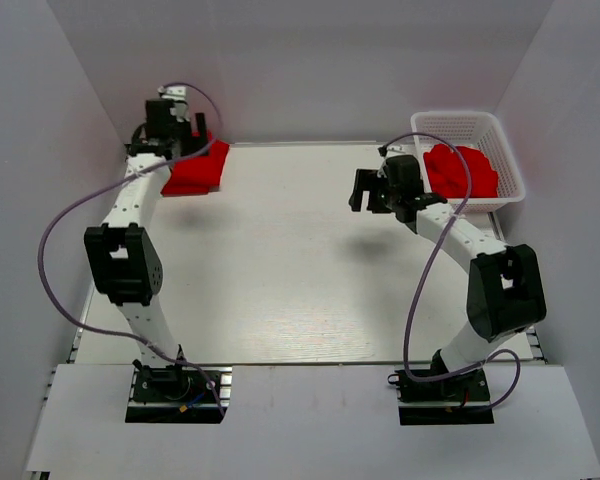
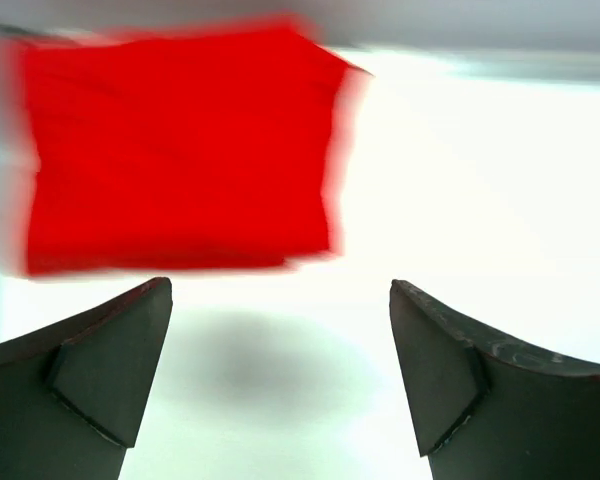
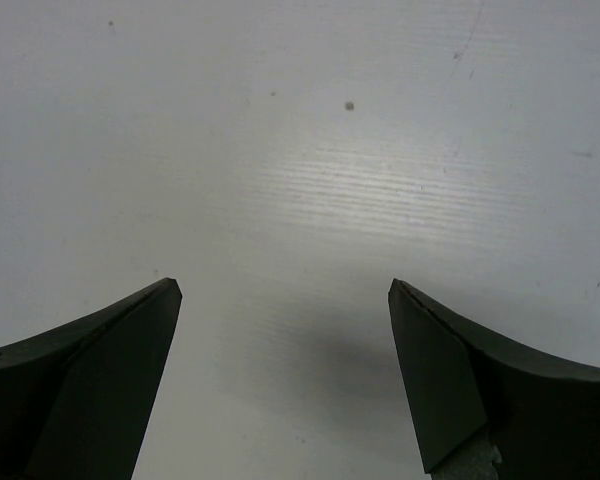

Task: Fold and stack the t-shirts
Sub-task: Put the neatly folded tshirt into the corner of the board with the left arm

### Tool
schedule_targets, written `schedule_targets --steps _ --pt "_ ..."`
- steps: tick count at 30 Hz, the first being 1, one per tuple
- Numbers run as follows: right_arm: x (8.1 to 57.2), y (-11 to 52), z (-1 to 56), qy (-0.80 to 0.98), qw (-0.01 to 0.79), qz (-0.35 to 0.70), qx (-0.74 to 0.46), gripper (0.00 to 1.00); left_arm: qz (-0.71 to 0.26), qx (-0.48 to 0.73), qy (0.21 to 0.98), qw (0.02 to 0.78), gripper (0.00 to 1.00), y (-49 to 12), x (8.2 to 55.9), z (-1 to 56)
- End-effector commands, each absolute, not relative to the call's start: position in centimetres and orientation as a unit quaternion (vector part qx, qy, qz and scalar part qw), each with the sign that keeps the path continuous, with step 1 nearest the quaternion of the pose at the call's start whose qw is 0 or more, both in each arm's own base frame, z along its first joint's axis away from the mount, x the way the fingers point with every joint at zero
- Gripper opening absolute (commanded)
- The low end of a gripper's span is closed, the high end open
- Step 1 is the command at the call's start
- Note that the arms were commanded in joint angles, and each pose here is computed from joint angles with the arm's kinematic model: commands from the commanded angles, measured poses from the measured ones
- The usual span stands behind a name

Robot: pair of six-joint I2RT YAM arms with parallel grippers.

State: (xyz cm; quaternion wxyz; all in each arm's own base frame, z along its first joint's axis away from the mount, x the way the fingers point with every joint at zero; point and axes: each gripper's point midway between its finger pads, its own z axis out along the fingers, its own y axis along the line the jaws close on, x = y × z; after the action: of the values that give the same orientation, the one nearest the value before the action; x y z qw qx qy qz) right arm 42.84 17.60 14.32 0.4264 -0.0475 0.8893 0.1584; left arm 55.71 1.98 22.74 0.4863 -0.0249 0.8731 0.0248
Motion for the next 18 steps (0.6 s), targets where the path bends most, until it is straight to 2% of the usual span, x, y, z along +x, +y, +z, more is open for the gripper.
schedule_targets --steps 1,2,3,4,7,9,11,15,18 --pt "40.8 17.3 15.3 0.884 0.431 0.174 -0.047 0.90 -0.078 -0.019 0.866 0.494 1.00 -7.1 50.8 24.8" --pt "40.0 17.0 14.6 0.888 0.424 0.170 -0.047 0.90 -0.083 -0.018 0.862 0.500 1.00 -8.4 49.9 24.8" --pt "39.5 16.7 14.9 0.887 0.428 0.169 -0.049 0.90 -0.102 -0.004 0.878 0.468 1.00 -11.6 47.3 21.7" --pt "38.6 16.3 14.4 0.890 0.423 0.165 -0.051 0.90 -0.104 -0.001 0.879 0.466 1.00 -12.6 46.1 21.2" --pt "36.2 15.5 12.5 0.900 0.403 0.160 -0.050 0.90 -0.095 0.004 0.892 0.442 1.00 -15.2 41.2 18.9" --pt "35.7 15.3 13.4 0.894 0.413 0.166 -0.045 0.90 -0.064 -0.005 0.906 0.418 1.00 -14.8 38.7 17.2" --pt "35.4 14.7 13.5 0.892 0.423 0.156 -0.034 0.90 -0.075 -0.005 0.912 0.403 1.00 -15.9 37.0 16.2" --pt "34.9 14.3 14.3 0.888 0.433 0.155 -0.021 0.90 -0.088 0.003 0.899 0.429 1.00 -16.9 35.8 17.5" --pt "34.5 14.1 14.3 0.884 0.440 0.155 -0.023 0.90 -0.045 -0.007 0.900 0.434 1.00 -15.8 35.6 18.0"
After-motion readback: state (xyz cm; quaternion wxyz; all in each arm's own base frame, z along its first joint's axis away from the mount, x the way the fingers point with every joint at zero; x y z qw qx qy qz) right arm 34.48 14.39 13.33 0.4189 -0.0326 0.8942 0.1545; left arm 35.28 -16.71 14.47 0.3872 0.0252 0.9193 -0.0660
